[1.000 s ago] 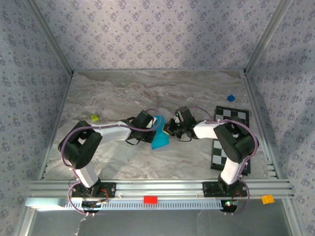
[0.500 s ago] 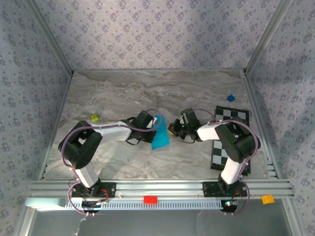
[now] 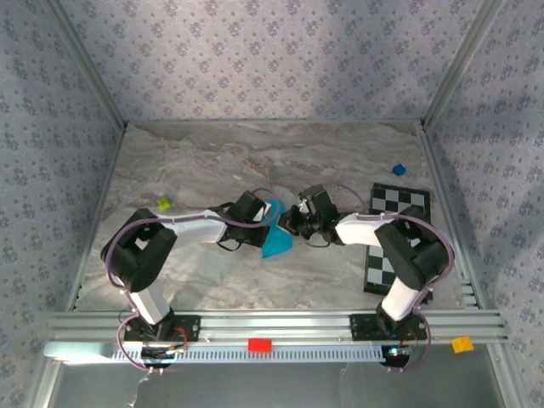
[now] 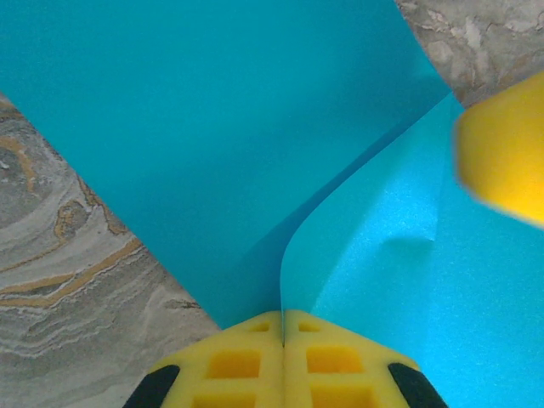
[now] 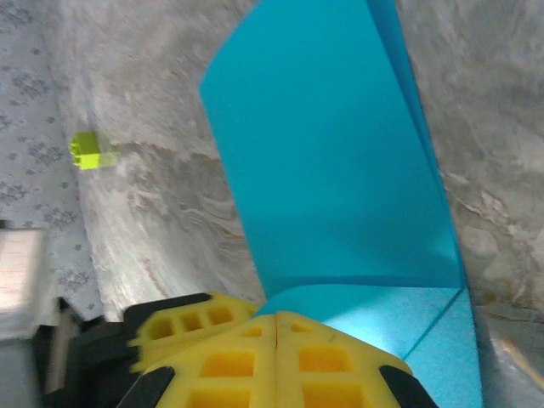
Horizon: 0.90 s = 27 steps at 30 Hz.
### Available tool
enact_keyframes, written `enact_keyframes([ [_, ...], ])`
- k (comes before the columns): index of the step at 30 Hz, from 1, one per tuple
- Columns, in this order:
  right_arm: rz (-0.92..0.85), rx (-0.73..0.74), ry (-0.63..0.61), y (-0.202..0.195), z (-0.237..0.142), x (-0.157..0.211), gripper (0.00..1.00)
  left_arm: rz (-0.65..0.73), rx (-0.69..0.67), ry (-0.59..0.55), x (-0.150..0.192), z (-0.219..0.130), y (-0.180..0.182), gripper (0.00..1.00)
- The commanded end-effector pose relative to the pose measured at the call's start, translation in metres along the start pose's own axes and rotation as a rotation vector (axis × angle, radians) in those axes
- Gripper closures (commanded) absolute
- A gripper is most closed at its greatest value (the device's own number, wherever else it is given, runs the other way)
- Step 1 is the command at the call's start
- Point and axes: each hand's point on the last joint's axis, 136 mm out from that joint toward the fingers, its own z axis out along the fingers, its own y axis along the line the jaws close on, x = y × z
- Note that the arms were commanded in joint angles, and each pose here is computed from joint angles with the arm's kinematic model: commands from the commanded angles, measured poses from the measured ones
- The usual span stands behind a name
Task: Fold a paper plane with a square sheet of paper (pick it up from the middle)
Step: Fold the triangle a second time at the center of the table.
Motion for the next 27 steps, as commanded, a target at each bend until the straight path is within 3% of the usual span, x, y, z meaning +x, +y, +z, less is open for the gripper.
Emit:
enact_keyframes([
  [1,0.017,-0.013,0.059,-0.005,0.011,0.014,0.98,0.001,-0.033,0.079,0.023,0.006,0.012,1.00],
  [11,0.053,0.201,0.086,-0.075,0.014,0.031,1.00,-0.006,-0.024,0.061,0.018,-0.002,0.009,1.00],
  [16,0.067,0.204,0.094,-0.081,0.016,0.035,1.00,-0.007,-0.013,0.037,0.009,-0.012,0.003,0.99],
  [23,0.059,0.246,0.093,-0.078,0.013,0.032,1.00,-0.057,-0.029,-0.044,-0.016,-0.046,-0.002,0.73],
  [27,0.072,0.259,0.089,-0.079,0.014,0.031,1.00,-0.123,0.006,-0.092,-0.025,-0.069,-0.010,0.69],
])
